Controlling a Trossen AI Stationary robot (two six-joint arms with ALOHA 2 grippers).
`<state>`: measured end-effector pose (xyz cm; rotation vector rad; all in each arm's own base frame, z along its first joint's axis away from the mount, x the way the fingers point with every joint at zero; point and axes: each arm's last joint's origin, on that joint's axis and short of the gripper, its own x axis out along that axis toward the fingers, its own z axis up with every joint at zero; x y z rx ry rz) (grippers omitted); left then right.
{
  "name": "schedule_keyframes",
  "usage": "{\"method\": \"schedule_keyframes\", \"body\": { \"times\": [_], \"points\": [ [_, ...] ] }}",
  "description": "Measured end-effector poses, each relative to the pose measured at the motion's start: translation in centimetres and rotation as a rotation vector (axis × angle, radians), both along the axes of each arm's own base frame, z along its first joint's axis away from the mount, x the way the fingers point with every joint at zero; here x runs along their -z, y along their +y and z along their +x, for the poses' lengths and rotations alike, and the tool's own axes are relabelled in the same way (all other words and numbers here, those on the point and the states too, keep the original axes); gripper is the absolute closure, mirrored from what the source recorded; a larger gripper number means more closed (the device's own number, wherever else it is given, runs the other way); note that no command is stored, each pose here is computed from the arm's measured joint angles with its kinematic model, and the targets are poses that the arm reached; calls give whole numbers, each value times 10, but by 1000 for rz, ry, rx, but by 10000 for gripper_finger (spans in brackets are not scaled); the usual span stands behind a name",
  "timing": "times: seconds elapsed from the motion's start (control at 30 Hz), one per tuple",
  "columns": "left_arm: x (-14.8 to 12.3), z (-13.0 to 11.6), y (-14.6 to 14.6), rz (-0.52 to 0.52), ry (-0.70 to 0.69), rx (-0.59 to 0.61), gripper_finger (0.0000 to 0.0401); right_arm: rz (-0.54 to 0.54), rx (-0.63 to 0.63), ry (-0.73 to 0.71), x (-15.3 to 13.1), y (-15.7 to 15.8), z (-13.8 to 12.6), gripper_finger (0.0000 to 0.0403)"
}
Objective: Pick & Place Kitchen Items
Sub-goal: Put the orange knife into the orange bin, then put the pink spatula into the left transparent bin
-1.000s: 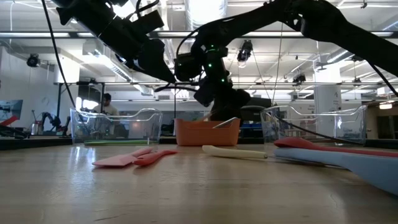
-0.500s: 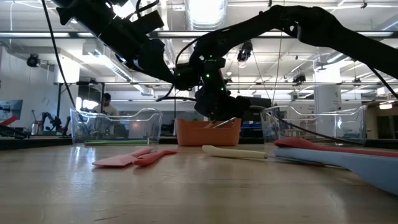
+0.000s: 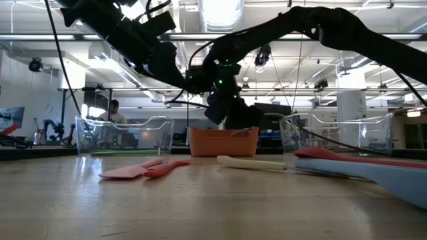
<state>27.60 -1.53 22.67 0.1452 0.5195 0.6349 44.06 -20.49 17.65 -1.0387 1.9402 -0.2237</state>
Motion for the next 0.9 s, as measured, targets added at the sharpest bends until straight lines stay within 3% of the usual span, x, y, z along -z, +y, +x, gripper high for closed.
{"method": "schedule_keyframes", "body": {
  "times": [0.17, 0.4, 0.63, 0.9],
  "points": [
    [0, 0, 0, 1, 6, 0, 105, -14, 5, -18, 0, -1, 1, 228],
    [1, -1, 0, 2, 11, 0, 105, -107, 50, -61, -10, 0, 0, 211],
    [1, -1, 0, 2, 11, 0, 105, -137, 59, -183, -46, 15, -1, 212],
    [1, -1, 0, 2, 12, 0, 105, -49, 95, -433, -105, 44, -15, 239]
  ]
}}
